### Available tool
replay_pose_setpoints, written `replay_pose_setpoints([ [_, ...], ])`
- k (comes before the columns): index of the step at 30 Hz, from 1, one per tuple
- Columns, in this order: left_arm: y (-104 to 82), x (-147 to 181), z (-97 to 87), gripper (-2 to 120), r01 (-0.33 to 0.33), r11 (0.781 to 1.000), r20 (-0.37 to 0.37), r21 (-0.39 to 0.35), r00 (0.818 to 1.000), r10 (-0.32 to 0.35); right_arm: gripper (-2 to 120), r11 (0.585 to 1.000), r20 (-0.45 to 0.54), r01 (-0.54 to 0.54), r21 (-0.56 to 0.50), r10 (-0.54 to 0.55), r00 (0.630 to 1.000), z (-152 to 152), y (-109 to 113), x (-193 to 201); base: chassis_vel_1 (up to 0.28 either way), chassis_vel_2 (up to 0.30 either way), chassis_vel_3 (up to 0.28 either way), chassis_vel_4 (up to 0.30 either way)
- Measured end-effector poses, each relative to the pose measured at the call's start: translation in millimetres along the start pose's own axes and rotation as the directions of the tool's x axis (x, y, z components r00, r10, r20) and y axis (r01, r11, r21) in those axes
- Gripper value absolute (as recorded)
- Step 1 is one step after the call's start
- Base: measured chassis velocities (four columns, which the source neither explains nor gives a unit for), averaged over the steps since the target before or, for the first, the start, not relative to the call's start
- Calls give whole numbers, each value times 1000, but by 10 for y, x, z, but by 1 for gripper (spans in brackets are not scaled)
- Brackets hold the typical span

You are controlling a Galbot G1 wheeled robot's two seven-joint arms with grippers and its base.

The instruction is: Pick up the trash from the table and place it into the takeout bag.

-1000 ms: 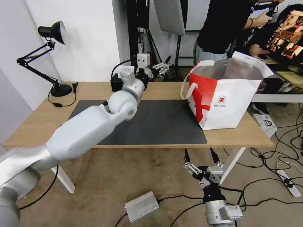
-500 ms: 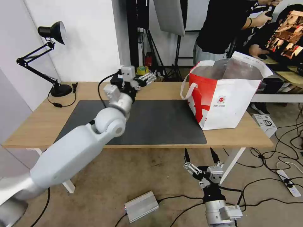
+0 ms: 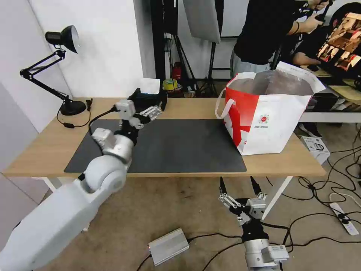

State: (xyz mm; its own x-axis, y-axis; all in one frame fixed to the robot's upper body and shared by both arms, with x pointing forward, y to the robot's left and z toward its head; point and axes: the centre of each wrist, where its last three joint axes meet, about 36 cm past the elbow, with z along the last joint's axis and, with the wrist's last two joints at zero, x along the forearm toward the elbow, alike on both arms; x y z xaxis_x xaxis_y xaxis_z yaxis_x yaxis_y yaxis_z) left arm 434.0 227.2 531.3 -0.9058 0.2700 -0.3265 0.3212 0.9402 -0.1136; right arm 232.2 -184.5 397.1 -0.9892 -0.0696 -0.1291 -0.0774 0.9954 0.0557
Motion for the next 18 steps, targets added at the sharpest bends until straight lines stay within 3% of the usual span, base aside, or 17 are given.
replay_pose_setpoints([
  [10, -74, 412, 87, 100, 26, 999, -2, -21, 1000, -27, 100, 1000, 0, 0, 0, 0, 1000, 0, 0, 0, 0, 0, 0, 0],
  [18, -256, 986, 206, 100, 125, 989, 21, -76, 992, -124, 100, 1000, 0, 0, 0, 0, 1000, 0, 0, 0, 0, 0, 0, 0],
])
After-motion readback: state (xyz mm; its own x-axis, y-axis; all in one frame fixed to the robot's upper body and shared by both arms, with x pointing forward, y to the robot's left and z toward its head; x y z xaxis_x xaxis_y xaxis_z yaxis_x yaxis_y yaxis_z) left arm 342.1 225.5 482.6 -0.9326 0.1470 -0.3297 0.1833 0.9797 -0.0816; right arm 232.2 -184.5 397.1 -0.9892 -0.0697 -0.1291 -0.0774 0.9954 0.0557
